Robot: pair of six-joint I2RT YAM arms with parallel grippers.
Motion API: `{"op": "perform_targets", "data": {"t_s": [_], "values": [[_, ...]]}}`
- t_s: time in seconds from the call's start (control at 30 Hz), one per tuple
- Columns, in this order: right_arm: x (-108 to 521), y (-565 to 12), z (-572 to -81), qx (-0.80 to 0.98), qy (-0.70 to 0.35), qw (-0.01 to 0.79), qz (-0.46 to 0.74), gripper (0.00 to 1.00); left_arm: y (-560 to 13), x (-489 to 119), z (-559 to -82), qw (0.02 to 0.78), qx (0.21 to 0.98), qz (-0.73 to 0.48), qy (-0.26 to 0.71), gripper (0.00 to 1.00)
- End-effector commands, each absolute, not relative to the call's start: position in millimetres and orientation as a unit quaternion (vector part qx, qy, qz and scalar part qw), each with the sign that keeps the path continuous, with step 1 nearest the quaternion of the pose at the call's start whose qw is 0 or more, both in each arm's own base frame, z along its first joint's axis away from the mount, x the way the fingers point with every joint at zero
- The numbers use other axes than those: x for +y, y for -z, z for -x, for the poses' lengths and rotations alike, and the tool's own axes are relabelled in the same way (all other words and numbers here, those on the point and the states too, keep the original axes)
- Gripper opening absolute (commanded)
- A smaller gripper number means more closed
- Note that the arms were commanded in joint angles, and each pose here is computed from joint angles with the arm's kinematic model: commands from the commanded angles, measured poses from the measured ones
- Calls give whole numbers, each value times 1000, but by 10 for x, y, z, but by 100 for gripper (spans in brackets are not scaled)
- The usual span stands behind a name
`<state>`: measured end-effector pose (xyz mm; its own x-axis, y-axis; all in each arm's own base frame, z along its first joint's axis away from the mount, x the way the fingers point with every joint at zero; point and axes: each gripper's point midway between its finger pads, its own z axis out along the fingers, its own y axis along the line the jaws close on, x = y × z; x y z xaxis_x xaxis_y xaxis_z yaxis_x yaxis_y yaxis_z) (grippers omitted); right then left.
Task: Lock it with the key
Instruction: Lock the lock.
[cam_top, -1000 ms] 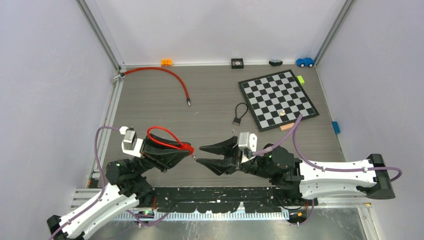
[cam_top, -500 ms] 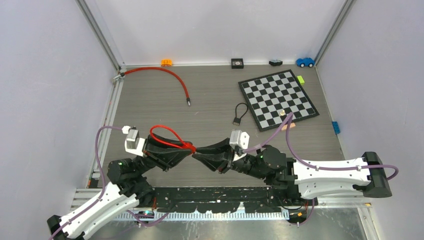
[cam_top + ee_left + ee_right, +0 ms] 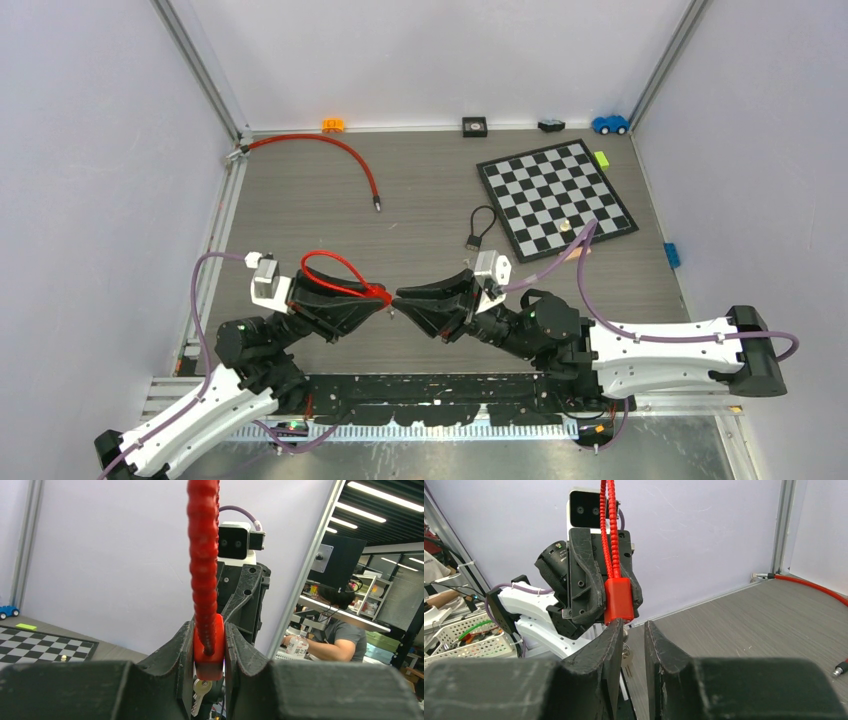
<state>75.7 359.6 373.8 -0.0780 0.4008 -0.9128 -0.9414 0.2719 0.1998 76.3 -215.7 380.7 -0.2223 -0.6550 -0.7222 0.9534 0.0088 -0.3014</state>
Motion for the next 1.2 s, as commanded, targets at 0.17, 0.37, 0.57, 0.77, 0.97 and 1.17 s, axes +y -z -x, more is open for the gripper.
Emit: {"op": "perform_targets", "data": {"t_s": [0.17,0.37,0.57,0.77,0.97,1.17], "values": [[3617,-3850,-796,505,-549,620,243,27,-3955,-2068,-698,614,354,-194,678,0],[3694,-3811,-762,511,-549,609,257,27,-3967,-2065,-697,616,352,-193,678,0],[3721,-3797,-750,513,-553,604,258,27,-3971,-2071,-688,614,350,-195,680,0],[3742,-3805,-674,508,-566,591,269,27,-3960,-2053,-691,617,350,-192,678,0],[3798,-3793,-598,502,-577,578,283,27,-3965,-2051,-680,616,349,-194,679,0],[3832,-3769,-558,503,-584,568,290,27,-3979,-2040,-665,616,346,-194,680,0]]}}
